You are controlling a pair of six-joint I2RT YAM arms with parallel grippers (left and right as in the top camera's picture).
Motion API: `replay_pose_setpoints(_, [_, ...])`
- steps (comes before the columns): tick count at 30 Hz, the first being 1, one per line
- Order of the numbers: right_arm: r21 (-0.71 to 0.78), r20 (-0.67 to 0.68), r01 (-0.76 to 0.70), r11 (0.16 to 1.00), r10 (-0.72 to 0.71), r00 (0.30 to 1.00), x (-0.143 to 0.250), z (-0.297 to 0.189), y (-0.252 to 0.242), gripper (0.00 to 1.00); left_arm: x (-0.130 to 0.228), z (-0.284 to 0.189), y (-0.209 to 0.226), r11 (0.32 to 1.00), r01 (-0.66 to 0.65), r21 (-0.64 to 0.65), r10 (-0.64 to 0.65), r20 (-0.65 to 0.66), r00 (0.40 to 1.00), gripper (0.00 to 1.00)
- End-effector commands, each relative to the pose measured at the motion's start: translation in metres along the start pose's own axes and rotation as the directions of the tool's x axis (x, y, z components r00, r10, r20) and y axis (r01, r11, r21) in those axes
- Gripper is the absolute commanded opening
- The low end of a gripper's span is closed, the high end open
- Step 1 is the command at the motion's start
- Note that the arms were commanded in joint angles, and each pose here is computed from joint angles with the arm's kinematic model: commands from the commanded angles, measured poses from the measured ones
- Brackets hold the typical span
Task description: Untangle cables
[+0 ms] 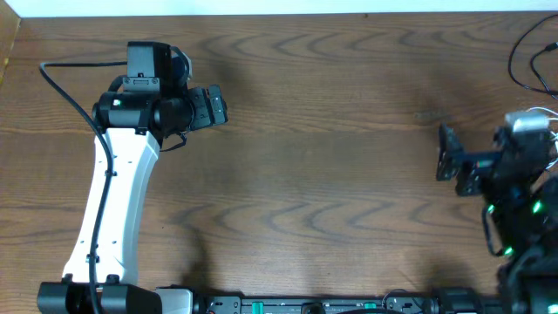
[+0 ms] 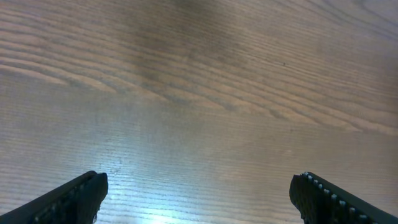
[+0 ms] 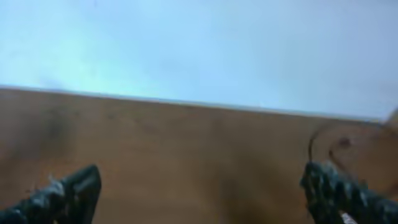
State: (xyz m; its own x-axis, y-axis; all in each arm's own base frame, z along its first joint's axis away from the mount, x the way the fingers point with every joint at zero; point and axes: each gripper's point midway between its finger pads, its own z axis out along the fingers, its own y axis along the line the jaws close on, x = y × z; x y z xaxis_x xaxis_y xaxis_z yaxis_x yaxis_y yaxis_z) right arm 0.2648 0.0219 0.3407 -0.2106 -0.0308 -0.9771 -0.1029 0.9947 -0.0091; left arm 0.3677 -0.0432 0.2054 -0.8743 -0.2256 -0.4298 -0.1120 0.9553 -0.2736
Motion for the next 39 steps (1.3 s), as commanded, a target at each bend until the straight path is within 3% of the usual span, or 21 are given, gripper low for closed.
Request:
replay_pose_setpoints(1, [0.028,0.086,0.014,1.0,-0.017,0.996,0.026,-0.001,-0.003,0.99,0.0,0.0,0.003,1.0,-0.011,-0.012,0.011,0.0,1.0,0.98])
replay_pose_setpoints(6, [0.05,0.2,0.012,0.999,-0.022,0.98,0.063,0.0,-0.006,0.99,0.0,0.0,0.003,1.0,-0.011,-0.012,0.011,0.0,1.0,0.98])
replay_pose_setpoints(15, [0.054,0.273,0.011,0.998,-0.026,0.962,0.124,0.008,-0.005,0.99,0.0,0.0,0.003,1.0,-0.011,-0.012,0.011,0.0,1.0,0.98])
replay_pose_setpoints(21, [0.049,0.253,0.013,0.999,-0.025,0.967,0.155,0.017,-0.004,0.99,0.0,0.0,0.003,1.0,-0.011,-0.012,0.011,0.0,1.0,0.98])
replay_pose_setpoints(26, [0.084,0.133,0.013,0.996,-0.024,0.991,0.185,0.02,-0.01,0.99,0.0,0.0,0.003,1.0,-0.011,-0.013,0.011,0.0,1.0,0.98])
replay_pose_setpoints(39, [0.082,0.139,0.019,0.996,-0.03,0.99,0.184,0.019,-0.009,0.99,0.0,0.0,0.003,1.0,-0.011,-0.012,0.011,0.0,1.0,0.98])
